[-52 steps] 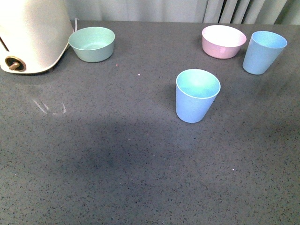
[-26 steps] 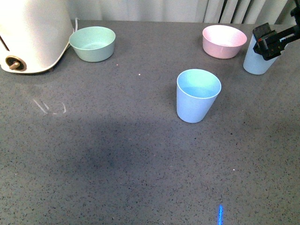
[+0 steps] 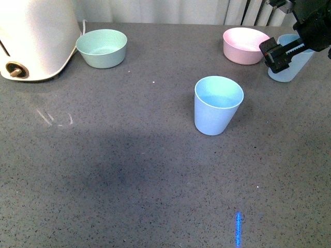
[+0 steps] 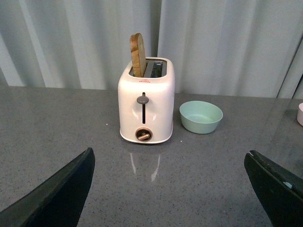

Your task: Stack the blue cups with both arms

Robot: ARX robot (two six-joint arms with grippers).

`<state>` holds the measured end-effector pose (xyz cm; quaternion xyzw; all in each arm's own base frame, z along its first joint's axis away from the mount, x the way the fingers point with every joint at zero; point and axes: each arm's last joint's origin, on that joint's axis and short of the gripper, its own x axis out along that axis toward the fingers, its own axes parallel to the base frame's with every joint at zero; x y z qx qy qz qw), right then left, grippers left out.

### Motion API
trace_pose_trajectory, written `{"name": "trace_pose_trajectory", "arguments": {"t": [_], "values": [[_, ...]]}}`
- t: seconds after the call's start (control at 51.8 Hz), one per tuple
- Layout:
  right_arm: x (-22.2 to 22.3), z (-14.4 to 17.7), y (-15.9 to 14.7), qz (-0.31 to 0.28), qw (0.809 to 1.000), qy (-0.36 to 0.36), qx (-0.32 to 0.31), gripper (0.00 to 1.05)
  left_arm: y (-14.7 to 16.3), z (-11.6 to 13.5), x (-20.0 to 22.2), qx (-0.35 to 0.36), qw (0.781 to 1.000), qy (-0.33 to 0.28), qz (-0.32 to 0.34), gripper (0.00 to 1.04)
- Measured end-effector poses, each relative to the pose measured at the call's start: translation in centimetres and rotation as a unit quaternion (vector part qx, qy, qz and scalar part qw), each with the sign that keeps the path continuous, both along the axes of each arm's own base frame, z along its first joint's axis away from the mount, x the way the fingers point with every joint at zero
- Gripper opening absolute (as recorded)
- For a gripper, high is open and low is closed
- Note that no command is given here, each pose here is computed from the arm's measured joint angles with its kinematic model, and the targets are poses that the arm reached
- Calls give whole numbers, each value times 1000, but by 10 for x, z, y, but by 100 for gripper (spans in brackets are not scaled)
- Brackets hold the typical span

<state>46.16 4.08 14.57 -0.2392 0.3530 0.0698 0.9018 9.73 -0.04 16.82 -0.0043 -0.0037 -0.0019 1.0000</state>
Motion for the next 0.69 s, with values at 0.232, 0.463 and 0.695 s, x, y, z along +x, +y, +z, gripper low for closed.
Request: {"name": "trace_pose_trajectory", "arguments": {"t": [0.232, 0.463, 0.695], "values": [[6, -6, 12, 7, 1000, 15, -4, 75, 0, 0, 0, 0, 1000, 0, 0, 96], [6, -10, 10, -11, 1000, 27, 5, 30, 0, 0, 0, 0, 1000, 0, 0, 96], [2, -5, -4, -13, 999, 39, 25, 2, 0, 0, 0, 0, 1000, 0, 0, 96]]}}
